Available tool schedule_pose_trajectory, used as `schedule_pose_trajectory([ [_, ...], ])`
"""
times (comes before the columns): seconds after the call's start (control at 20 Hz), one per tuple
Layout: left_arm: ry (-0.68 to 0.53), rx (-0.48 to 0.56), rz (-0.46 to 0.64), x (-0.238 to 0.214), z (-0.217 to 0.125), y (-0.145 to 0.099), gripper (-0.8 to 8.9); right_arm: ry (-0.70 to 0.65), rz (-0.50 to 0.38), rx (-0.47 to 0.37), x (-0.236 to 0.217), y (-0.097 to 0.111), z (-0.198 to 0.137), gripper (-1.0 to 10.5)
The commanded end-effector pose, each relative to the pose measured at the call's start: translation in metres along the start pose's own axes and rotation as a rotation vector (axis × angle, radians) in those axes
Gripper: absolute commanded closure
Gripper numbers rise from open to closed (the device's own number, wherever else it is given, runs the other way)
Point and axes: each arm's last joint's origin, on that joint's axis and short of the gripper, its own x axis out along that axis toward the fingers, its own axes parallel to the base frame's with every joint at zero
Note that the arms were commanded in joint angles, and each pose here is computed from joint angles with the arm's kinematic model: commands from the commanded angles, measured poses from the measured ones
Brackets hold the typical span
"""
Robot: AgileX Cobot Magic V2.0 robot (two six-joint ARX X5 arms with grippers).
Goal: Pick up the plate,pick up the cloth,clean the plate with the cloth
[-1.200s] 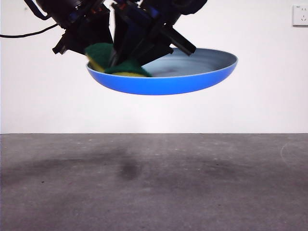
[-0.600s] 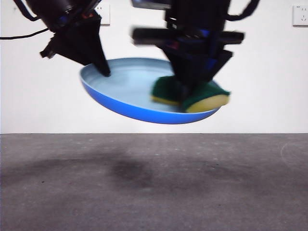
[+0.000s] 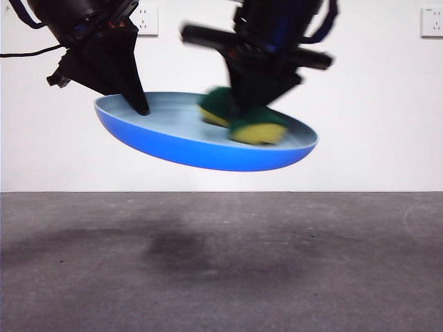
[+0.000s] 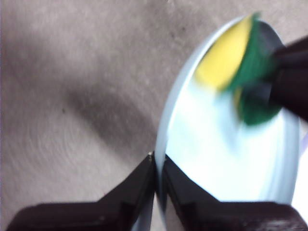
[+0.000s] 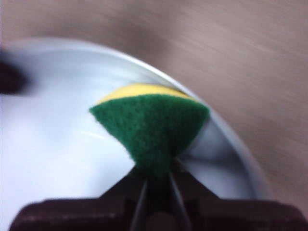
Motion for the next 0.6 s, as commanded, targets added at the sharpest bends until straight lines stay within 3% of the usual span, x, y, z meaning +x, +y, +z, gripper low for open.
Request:
schedule_pose_trajectory([
  [0.05, -0.048, 0.047, -0.024, 0.0, 0.006, -0.002, 8.21, 0.029, 0.208, -0.01, 0.006, 0.012, -0.004, 9.6],
  [0.15, -0.073, 0.055, 0.126, 0.0, 0.009, 0.003, 8.21, 0.055, 0.22, -0.023, 0.005, 0.017, -0.007, 9.6],
  [0.3, -0.088, 0.041, 0.391, 0.0, 0.012, 0.016, 8.22, 0.066, 0.163, -0.026, -0.012, 0.014, -0.009, 9.6],
  [0.6, 0.006, -0.055, 0.397, 0.036, 0.011, 0.063, 8.22, 0.036, 0.02, -0.028, -0.057, 0.003, -0.012, 9.6],
])
